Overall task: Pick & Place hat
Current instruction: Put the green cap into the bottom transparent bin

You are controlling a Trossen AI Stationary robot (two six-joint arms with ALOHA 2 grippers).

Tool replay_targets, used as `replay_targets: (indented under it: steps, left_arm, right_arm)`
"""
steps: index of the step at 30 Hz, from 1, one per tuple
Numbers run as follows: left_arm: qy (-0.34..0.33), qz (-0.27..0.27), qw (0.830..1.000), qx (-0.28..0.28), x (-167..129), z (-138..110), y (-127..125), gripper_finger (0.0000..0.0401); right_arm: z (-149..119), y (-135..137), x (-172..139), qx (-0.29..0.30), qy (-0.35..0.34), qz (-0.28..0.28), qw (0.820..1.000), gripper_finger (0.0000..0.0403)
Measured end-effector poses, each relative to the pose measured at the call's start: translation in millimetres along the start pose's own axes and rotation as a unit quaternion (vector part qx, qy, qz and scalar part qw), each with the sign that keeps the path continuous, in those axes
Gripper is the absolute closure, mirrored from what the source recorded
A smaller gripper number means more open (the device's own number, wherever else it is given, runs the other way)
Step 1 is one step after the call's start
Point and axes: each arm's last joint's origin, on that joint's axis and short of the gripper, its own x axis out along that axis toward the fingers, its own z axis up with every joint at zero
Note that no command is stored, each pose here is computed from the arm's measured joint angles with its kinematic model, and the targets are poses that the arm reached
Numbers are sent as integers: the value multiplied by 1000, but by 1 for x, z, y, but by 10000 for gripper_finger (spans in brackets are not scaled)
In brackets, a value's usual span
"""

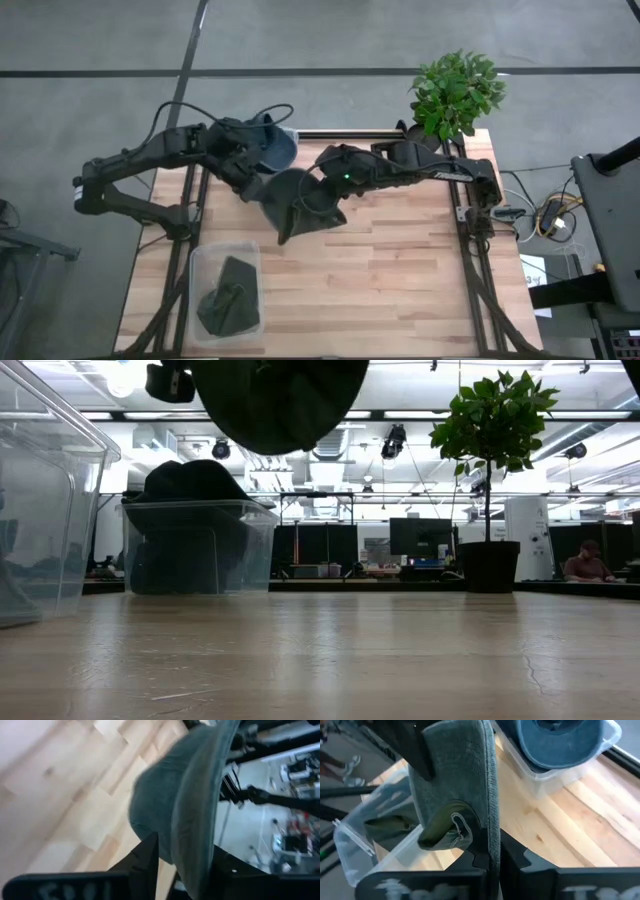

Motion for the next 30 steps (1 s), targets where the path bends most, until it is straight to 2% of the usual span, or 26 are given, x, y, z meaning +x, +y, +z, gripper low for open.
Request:
replay_targets:
  steps: [4,8,16,23,30]
  left_arm:
    - [-43,17,999,6,-13,-3,-1,287]
    - [-134,39,990,11,-34,-5,-4,282]
    - [-319,71,945,19,-81,-22,-12,282]
    - [-375,52,925,37,-101,-32,-17,281]
    - [-391,38,917,69,-106,-33,-21,281]
  right_arm:
    - [2,-3,-11,30,-23,-15,999,394]
    - [5,-6,-22,51,-58,-38,996,394]
    - [13,-7,-33,64,-115,-46,990,394]
    - [31,-13,-33,98,-168,-28,981,394]
    - [46,-25,-33,113,-200,-22,973,394]
